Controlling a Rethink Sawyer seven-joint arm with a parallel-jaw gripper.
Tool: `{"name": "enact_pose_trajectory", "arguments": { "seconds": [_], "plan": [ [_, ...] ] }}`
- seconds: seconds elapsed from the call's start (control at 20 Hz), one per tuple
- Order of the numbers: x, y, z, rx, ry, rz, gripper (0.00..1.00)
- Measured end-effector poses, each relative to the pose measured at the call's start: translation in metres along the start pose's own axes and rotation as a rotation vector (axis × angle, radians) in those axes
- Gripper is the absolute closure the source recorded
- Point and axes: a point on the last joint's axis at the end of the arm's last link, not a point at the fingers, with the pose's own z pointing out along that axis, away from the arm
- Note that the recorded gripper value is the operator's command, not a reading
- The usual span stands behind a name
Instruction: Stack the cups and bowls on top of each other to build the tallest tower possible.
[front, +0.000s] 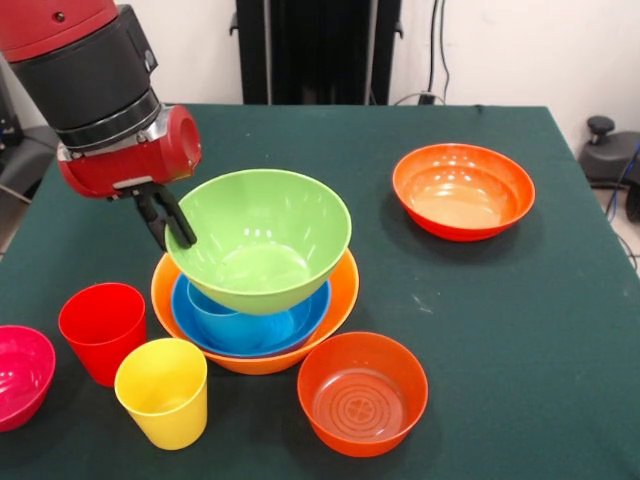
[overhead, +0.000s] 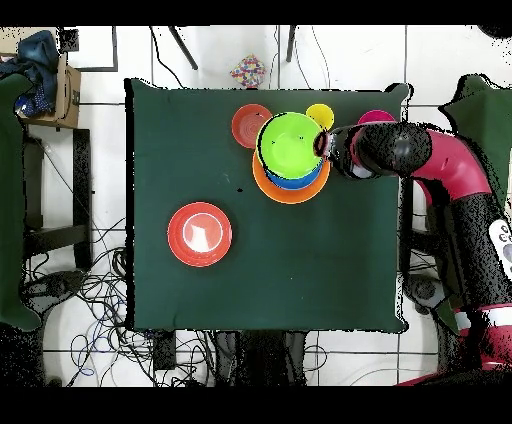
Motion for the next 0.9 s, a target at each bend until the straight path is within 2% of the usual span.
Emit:
{"name": "enact_pose_trajectory", "arguments": {
  "seconds": [0.6, 0.9],
  "plan": [
    [0.008, -0.006, 0.008, 0.03, 0.014, -0.018, 1.0],
    [0.012, -0.004, 0.01, 0.032, 0.021, -0.024, 1.0]
  ]
}}
